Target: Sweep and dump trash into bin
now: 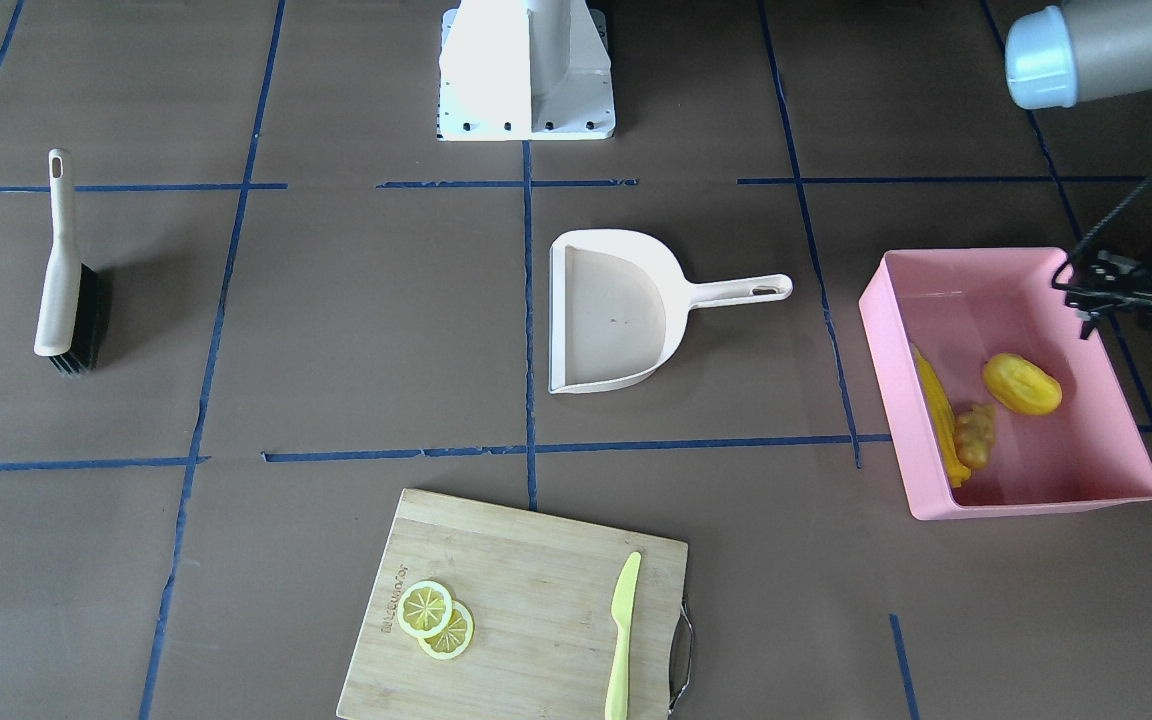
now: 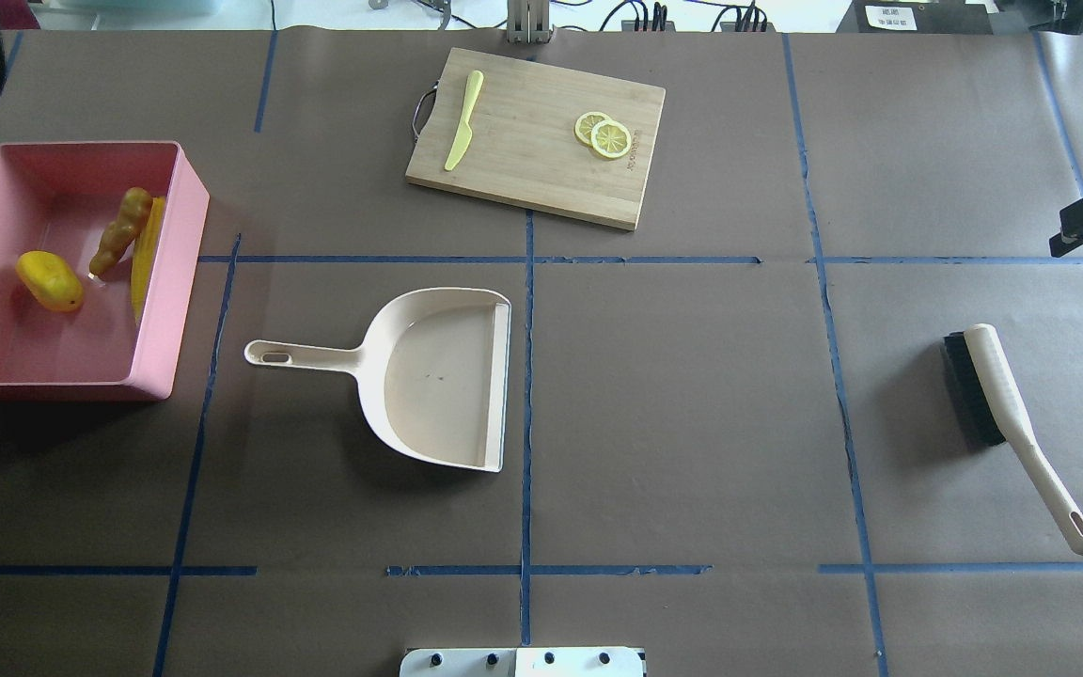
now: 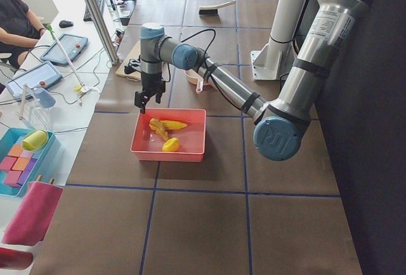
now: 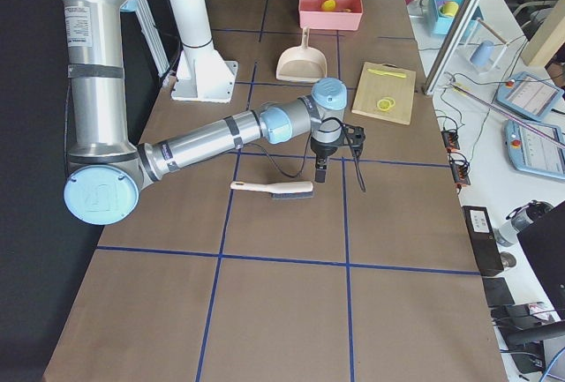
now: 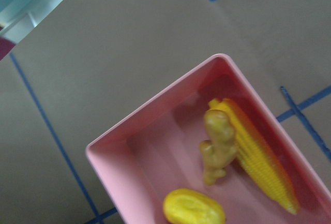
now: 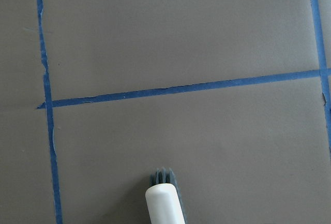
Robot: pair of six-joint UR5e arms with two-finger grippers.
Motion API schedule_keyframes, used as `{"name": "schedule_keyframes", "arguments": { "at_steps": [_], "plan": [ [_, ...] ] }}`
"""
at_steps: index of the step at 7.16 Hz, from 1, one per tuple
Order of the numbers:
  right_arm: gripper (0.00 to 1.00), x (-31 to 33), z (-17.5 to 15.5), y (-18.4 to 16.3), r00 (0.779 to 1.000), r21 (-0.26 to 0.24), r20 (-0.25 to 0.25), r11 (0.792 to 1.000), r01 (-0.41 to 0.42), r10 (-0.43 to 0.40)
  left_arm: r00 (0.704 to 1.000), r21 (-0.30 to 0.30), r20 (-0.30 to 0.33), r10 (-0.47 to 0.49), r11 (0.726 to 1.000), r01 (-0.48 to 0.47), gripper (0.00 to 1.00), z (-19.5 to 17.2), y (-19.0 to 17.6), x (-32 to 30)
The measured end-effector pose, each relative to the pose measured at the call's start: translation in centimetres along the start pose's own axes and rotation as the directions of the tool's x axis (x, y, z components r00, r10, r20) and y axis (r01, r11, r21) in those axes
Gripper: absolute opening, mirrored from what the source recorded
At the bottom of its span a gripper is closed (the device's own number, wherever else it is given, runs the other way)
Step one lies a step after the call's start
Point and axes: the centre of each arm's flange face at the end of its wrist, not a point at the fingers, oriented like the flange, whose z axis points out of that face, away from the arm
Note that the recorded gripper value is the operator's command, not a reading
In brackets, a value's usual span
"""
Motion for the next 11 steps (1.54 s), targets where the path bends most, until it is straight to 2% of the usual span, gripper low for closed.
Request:
{"name": "schedule_keyframes", "arguments": {
  "at_steps": [2,3,4,5,6,7,9,10,11],
  "plan": [
    [1.0,1.0,-0.7,-0.3,1.0,0.014,-0.001,1.0,0.008,-0.008,0.989,-0.078,-0.039,-0.14,0.987,0.137,1.0,2.6,5.0,-9.9],
    [1.0,2.2,-0.9,-0.6,0.999,0.017,-0.006,0.999,0.036,-0.036,0.969,-0.109,-0.107,-0.223,0.971,0.211,1.0,4.1,7.3,-13.1],
    [1.0,3.9,-0.7,-0.9,0.997,0.012,-0.015,0.997,0.071,-0.071,0.926,-0.132,-0.237,-0.294,0.954,0.269,1.0,5.8,8.9,-14.2],
    [1.0,5.7,-0.4,-1.1,0.995,0.004,-0.022,0.995,0.1,-0.1,0.872,-0.151,-0.341,-0.35,0.936,0.317,1.0,7.3,10.9,-14.7],
    [1.0,7.7,0.1,-1.0,0.992,-0.011,-0.027,0.992,0.122,-0.122,0.85,-0.142,-0.379,-0.367,0.93,0.338,1.0,8.7,13.4,-15.3],
    [1.0,10.0,0.8,-0.9,0.991,-0.034,-0.015,0.991,0.132,-0.132,0.862,-0.107,-0.369,-0.346,0.938,0.331,1.0,10.2,16.1,-15.8],
    [1.0,13.7,2.0,-0.5,0.992,-0.07,0.035,0.99,0.124,-0.122,0.929,-0.085,-0.183,-0.323,0.946,0.312,1.0,12.2,19.5,-17.7],
    [1.0,15.2,2.9,-0.2,0.992,-0.078,0.042,0.989,0.122,-0.119,0.935,-0.083,-0.156,-0.319,0.947,0.309,1.0,12.4,19.8,-18.0],
    [1.0,16.7,4.1,0.0,0.991,-0.073,0.047,0.989,0.13,-0.127,0.926,-0.078,-0.2,-0.319,0.948,0.31,1.0,12.3,19.6,-17.5]
  ]
}}
